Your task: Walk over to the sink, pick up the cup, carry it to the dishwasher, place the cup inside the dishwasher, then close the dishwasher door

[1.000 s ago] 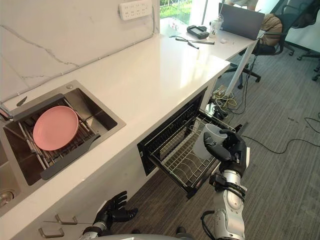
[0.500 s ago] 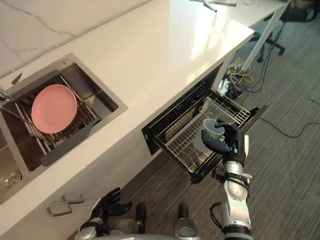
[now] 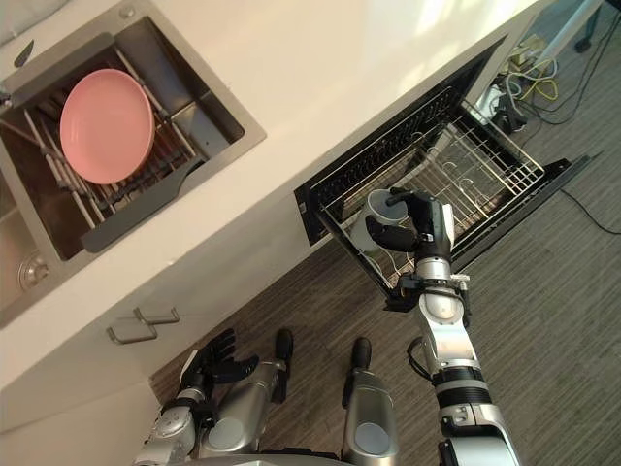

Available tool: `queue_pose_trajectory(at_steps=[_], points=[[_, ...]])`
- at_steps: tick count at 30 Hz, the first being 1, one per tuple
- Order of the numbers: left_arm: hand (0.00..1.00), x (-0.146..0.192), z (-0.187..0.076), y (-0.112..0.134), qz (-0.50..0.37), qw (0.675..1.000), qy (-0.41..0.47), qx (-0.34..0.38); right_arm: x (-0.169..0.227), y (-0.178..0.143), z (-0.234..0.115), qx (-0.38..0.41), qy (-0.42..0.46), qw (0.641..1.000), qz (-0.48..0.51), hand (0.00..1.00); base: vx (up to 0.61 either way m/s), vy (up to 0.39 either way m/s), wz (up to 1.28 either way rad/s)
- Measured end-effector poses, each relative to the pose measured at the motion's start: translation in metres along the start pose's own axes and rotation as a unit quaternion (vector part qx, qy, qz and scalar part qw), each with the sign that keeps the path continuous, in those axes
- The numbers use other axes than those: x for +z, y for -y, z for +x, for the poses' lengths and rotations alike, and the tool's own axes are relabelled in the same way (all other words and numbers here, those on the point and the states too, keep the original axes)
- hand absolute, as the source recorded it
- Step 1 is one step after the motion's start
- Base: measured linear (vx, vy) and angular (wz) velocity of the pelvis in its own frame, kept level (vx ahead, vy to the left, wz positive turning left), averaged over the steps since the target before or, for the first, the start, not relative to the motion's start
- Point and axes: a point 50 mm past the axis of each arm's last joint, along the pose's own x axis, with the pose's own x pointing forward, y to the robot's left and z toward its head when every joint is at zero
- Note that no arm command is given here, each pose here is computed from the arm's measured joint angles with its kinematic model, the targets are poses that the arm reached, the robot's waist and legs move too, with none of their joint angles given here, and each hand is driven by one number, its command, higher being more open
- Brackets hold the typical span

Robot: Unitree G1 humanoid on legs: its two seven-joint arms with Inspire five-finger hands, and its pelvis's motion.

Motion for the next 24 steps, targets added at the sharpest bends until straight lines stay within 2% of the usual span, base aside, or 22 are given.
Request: queue_pose_trajectory(at_steps=[15, 23, 24], points=[[0.90, 0.008, 0.005, 0.008, -0.003, 1.000, 0.015, -0.007, 0.021, 0.008, 0.045, -0.018, 0.007, 0.978, -0.207, 0.30, -0.02, -0.005, 0.07], [0.90, 0.013, 0.008, 0.015, 0.001, 1.000, 0.020, -0.018, 0.020, 0.010, 0.052, -0.019, -0.006, 0.967, -0.254, 0.30, 0.00, 0.001, 0.01], [0.90, 0.013, 0.009, 0.018, 0.001, 1.000, 0.021, -0.020, 0.019, 0.010, 0.052, -0.016, -0.010, 0.965, -0.262, 0.90, 0.00, 0.000, 0.00]])
